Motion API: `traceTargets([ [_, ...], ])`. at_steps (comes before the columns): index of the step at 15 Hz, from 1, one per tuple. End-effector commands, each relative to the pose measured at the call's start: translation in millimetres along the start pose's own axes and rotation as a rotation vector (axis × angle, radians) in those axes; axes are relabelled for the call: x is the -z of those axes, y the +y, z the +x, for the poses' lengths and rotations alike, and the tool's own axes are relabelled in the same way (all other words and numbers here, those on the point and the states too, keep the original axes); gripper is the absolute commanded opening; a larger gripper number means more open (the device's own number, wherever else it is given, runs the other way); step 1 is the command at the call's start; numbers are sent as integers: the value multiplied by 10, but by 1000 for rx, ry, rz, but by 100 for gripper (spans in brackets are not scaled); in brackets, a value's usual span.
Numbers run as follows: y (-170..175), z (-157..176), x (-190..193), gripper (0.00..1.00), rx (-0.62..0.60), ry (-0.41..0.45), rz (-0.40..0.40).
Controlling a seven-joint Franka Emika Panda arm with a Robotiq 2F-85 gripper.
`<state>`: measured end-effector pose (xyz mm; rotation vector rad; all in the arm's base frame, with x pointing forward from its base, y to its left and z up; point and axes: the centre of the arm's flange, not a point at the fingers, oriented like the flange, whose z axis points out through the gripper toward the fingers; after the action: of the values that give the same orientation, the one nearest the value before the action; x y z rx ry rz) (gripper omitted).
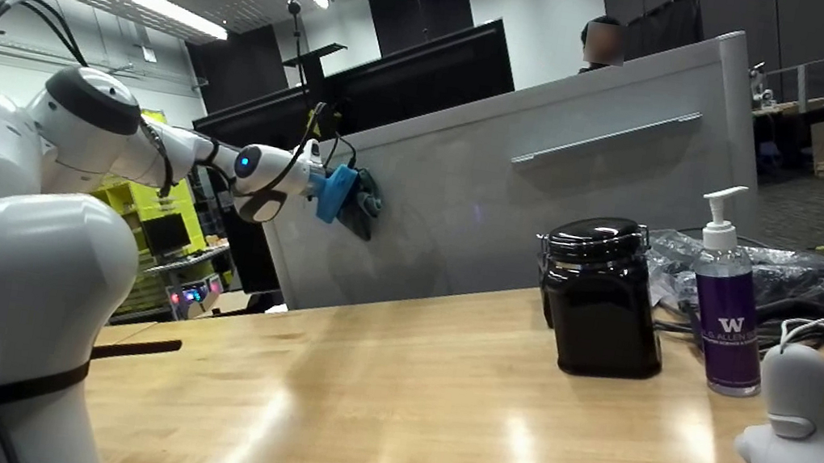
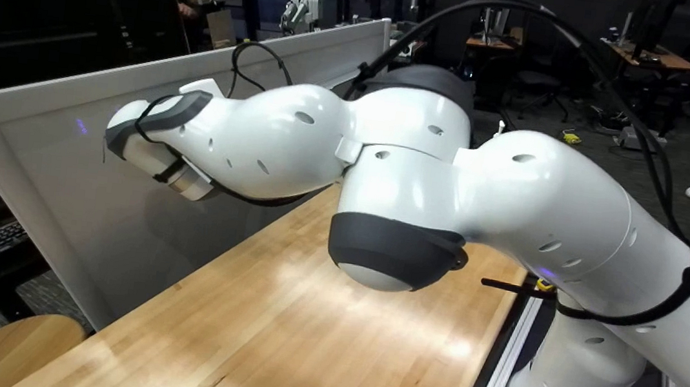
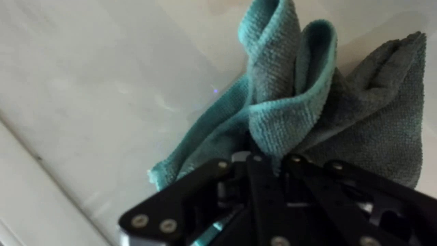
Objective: Use the green towel to erase the writings on the white board
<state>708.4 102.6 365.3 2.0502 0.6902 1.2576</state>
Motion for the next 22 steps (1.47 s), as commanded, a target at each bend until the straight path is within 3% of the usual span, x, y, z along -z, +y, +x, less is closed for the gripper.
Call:
traceTargets([
  [1, -365, 136, 207, 2, -2, 60, 69],
  [7, -716, 454, 341, 3, 9, 120, 146],
  [8, -764, 501, 354, 26, 11, 128, 157],
  [9, -803, 538, 361, 19, 10, 134, 168],
  [10, -853, 584, 374, 33, 9, 143, 179],
  [15, -911, 719, 364, 65, 8, 173, 202],
  [16, -830, 700, 313, 66, 13, 174, 190],
  [17, -734, 675, 266, 58, 13, 172, 177],
  [18, -646, 648, 225, 36, 10, 167, 165],
  [20, -446, 544, 140, 33, 7, 155, 138],
  [22, -251, 452, 51, 21, 4, 141, 110],
])
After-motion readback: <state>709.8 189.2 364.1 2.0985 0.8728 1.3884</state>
